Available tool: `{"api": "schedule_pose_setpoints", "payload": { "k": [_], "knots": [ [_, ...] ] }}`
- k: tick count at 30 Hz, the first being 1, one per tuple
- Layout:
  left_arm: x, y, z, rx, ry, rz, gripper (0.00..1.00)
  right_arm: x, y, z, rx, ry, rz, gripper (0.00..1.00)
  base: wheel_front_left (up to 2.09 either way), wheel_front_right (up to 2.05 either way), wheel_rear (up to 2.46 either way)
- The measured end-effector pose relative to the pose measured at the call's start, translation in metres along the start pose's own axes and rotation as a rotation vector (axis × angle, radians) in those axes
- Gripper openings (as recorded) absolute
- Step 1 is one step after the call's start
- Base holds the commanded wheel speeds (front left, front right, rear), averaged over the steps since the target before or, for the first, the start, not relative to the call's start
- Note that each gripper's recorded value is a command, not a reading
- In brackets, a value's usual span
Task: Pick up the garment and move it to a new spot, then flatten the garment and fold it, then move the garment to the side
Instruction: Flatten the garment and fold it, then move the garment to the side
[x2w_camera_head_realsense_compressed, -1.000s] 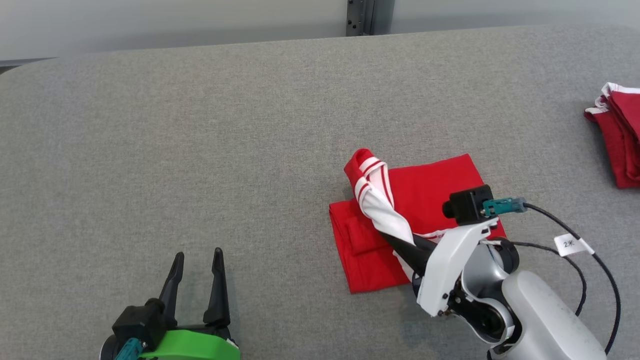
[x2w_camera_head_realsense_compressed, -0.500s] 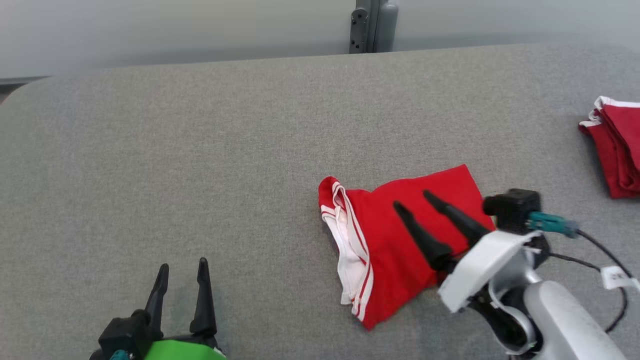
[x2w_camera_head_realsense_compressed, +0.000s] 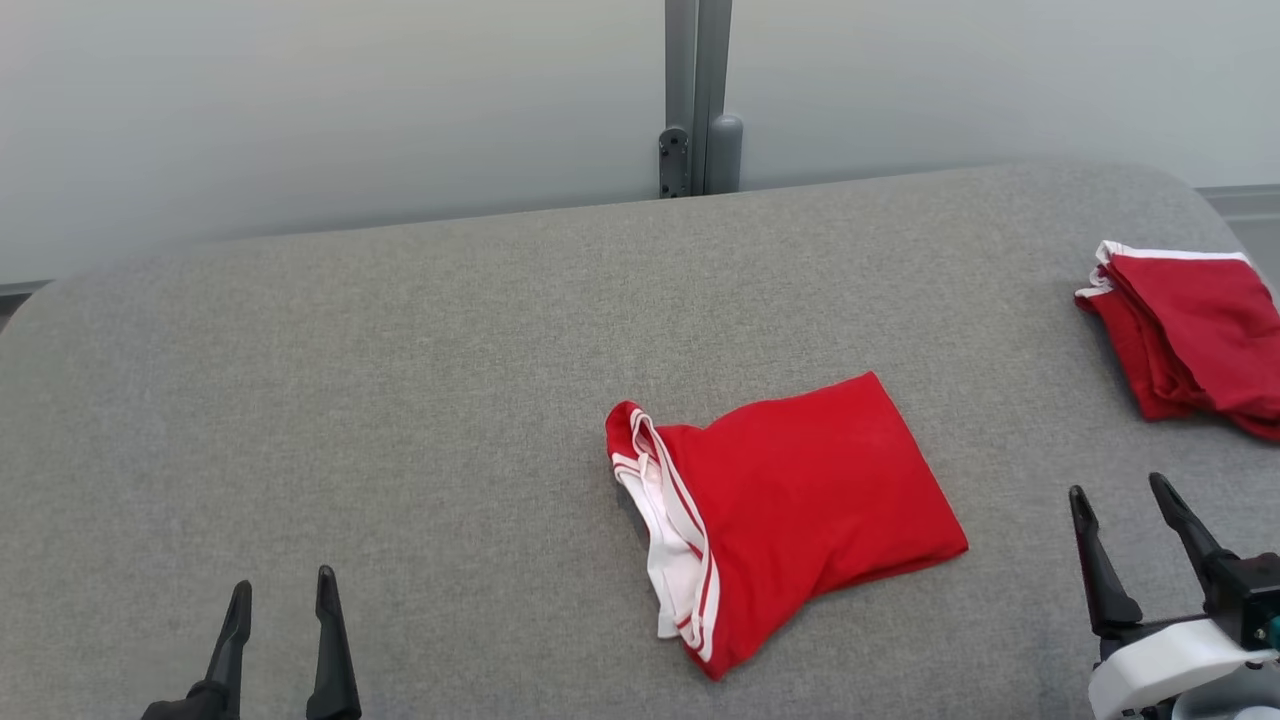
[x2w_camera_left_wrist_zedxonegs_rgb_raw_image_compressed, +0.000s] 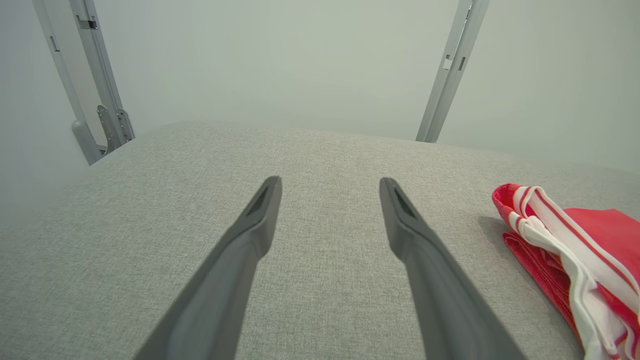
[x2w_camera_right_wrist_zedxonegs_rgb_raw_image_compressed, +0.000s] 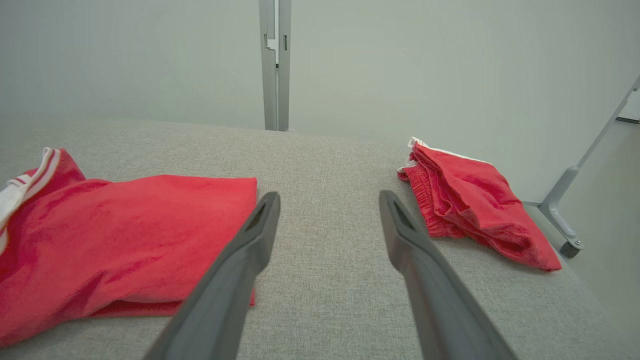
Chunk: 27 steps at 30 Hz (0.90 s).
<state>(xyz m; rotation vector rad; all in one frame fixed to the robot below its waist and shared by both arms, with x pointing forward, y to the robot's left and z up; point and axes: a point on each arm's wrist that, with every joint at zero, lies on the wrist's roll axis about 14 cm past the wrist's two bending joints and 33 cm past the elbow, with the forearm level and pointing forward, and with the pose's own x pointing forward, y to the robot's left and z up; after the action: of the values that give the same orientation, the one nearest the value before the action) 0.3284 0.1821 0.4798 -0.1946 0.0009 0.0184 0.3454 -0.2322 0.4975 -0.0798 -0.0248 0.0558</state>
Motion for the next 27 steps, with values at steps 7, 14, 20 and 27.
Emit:
{"api": "schedule_pose_setpoints", "payload": {
  "k": [7,14,20,27],
  "knots": [
    [-0.009,0.010,0.009,0.012,-0.030,0.019,1.00,-0.014,-0.007,-0.013,0.021,0.030,-0.075,1.00,0.00,0.00,0.00],
    [-0.013,0.015,0.008,0.001,-0.028,0.038,1.00,-0.015,-0.006,-0.018,0.052,0.039,-0.103,1.00,0.00,0.00,0.00],
    [-0.013,0.015,0.006,-0.003,-0.021,0.040,1.00,-0.012,-0.006,-0.017,0.063,0.035,-0.109,1.00,0.00,0.00,0.00],
    [-0.010,0.015,0.004,-0.006,-0.012,0.040,1.00,0.020,0.016,-0.006,0.114,0.001,-0.021,1.00,0.00,0.00,0.00]
  ]
}}
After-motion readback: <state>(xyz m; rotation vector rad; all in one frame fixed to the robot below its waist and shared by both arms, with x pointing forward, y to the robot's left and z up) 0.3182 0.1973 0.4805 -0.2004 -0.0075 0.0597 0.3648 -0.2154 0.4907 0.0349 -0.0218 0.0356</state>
